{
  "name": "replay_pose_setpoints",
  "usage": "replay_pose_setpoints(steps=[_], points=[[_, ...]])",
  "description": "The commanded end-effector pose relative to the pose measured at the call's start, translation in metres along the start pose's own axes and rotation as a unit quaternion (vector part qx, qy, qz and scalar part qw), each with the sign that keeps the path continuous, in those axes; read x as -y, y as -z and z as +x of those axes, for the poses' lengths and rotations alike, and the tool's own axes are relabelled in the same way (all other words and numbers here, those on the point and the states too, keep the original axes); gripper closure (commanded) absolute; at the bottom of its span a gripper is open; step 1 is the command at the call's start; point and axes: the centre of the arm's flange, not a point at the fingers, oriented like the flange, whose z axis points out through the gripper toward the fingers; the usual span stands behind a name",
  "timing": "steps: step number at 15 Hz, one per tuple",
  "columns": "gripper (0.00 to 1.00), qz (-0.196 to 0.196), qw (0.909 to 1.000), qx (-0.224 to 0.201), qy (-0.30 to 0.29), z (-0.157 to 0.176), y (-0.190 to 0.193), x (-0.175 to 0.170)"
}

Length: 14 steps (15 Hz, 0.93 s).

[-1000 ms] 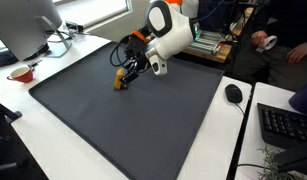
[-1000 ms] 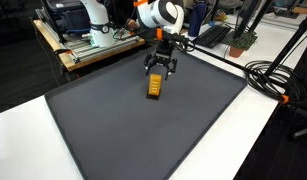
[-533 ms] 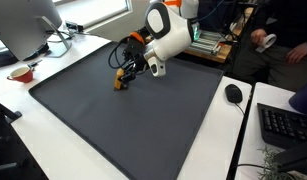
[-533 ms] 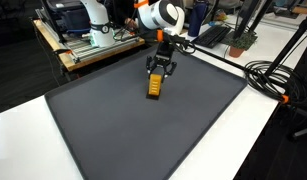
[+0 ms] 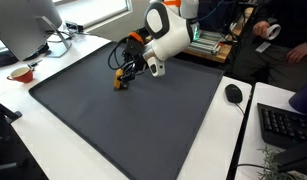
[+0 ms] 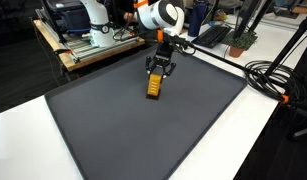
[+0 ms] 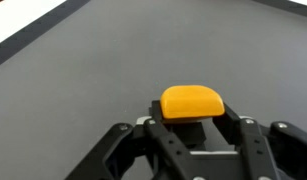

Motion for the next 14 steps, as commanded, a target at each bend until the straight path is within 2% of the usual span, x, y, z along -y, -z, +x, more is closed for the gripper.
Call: replay_pose_setpoints(steps=[1,4,11,12,13,14], points=[[0.7,-0.022,0.9998,-0.001,-0.001,-0.014,0.017,0.007],[0.7,-0.034,0.9993,0.008,-0.012,-0.022,0.03,0.011],[0.7,-0.036,0.9987,0.031,-0.021,-0.04,0.042,0.018],[0.7,-0.038,0.9985,0.031,-0.024,-0.041,0.044,0.019],[0.7,-0.027,0.9993,0.016,-0.021,-0.035,0.036,0.006],[0.45,-0.027,0.9993,0.016,-0.022,-0.036,0.036,0.007]])
